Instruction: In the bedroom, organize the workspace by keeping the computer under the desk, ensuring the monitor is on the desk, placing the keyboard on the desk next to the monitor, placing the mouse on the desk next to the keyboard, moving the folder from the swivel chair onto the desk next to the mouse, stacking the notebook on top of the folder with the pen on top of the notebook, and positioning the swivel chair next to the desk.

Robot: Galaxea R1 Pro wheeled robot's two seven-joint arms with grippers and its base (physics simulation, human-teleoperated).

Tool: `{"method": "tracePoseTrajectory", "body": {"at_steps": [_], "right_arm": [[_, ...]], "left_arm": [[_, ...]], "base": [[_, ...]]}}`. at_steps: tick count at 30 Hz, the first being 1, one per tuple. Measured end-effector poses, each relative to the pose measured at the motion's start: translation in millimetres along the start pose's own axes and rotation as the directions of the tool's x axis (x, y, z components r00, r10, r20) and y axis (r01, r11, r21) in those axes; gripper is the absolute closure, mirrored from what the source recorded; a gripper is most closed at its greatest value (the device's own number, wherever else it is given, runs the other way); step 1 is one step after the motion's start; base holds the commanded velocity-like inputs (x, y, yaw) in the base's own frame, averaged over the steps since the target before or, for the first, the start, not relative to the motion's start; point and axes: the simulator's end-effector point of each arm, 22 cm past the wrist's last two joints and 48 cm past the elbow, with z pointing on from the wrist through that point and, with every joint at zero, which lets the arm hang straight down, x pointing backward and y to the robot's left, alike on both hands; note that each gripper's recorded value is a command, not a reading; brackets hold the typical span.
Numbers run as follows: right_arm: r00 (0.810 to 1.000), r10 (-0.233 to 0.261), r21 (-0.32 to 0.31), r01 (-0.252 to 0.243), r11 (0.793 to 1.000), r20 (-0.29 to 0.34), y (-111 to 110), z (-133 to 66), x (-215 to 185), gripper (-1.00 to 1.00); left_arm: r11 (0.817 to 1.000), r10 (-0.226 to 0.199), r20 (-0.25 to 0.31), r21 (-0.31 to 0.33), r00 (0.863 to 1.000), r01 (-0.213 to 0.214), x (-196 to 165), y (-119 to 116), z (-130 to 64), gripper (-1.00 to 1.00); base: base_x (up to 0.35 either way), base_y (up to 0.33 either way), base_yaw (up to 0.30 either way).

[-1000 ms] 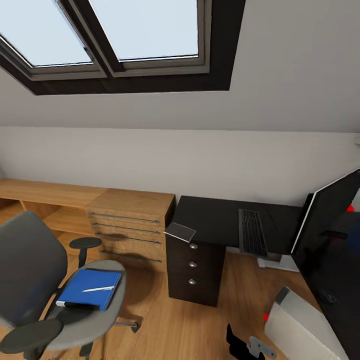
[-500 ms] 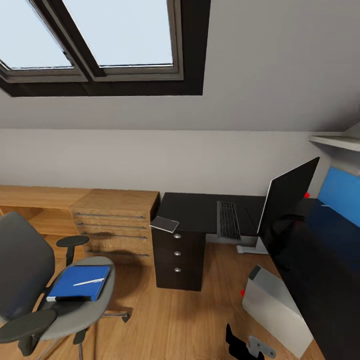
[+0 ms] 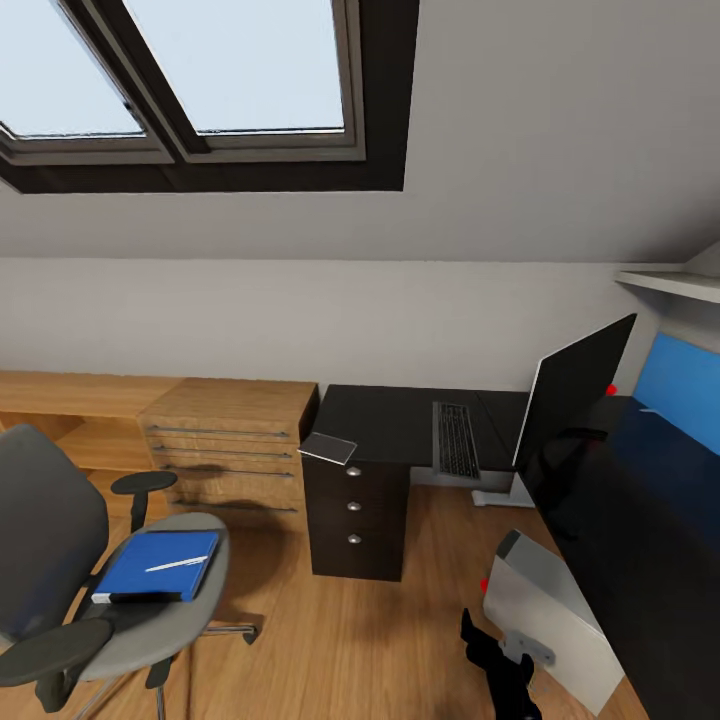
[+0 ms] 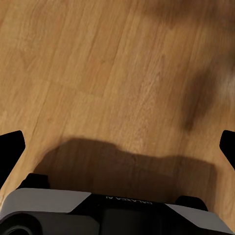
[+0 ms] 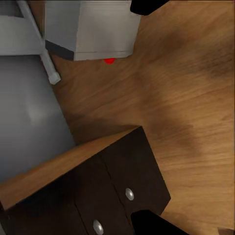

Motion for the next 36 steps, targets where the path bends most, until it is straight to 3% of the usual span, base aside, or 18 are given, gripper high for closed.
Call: {"method": "tracePoseTrajectory", "body": {"at_steps": [6, 9, 13, 20, 23, 24, 29, 36], "right_arm": [[0.994, -0.007, 0.022, 0.009, 1.0, -0.113, -3.4, 35.2, -60.4, -1.0], [0.988, -0.013, 0.036, 0.019, 0.999, -0.154, -7.2, 40.4, -91.9, -1.0], [0.976, -0.039, 0.06, 0.053, 0.997, -0.215, -17.4, 34.8, -153.2, -1.0], [0.978, -0.08, 0.103, 0.101, 0.989, -0.194, -49.2, 26.0, -209.9, -1.0], [0.98, -0.096, 0.131, 0.119, 0.984, -0.173, -68.3, 24.0, -229.3, -1.0], [0.986, -0.092, 0.156, 0.113, 0.981, -0.136, -82.5, 22.8, -243.9, -1.0], [0.994, -0.064, 0.189, 0.08, 0.979, -0.088, -102.7, 20.1, -258.3, -1.0], [0.991, -0.108, 0.221, 0.122, 0.968, -0.073, -114.4, 17.9, -264.5, -1.0]], "left_arm": [[1.0, -0.001, 0.001, 0.0, 1.0, 0.001, -0.1, -0.1, 0.0, -1.0], [1.0, -0.002, 0.012, 0.0, 1.0, 0.002, -2.4, 0.0, 0.0, -1.0], [1.0, -0.007, 0.066, -0.001, 0.998, 0.007, -14.3, 0.5, -0.5, -1.0], [1.0, -0.006, 0.092, -0.001, 0.996, 0.006, -18.7, 0.6, -0.8, -1.0], [1.0, -0.005, 0.09, -0.002, 0.996, 0.005, -15.9, 1.1, -0.5, -1.0], [1.0, -0.004, 0.089, -0.002, 0.996, 0.004, -14.8, 1.3, -0.4, -1.0], [1.0, -0.004, 0.09, -0.002, 0.996, 0.004, -14.4, 1.3, -0.4, -1.0], [1.0, -0.002, 0.09, -0.002, 0.996, 0.002, -14.4, 1.7, -0.3, -1.0]], "base": [[0.0, 0.0, 0.0], [0.0, 0.0, 0.0], [0.0, 0.0, 0.0], [0.0, 0.0, 0.0], [0.0, 0.0, 0.0], [0.0, 0.0, 0.0], [0.0, 0.0, 0.0], [0.0, 0.0, 0.0]]}}
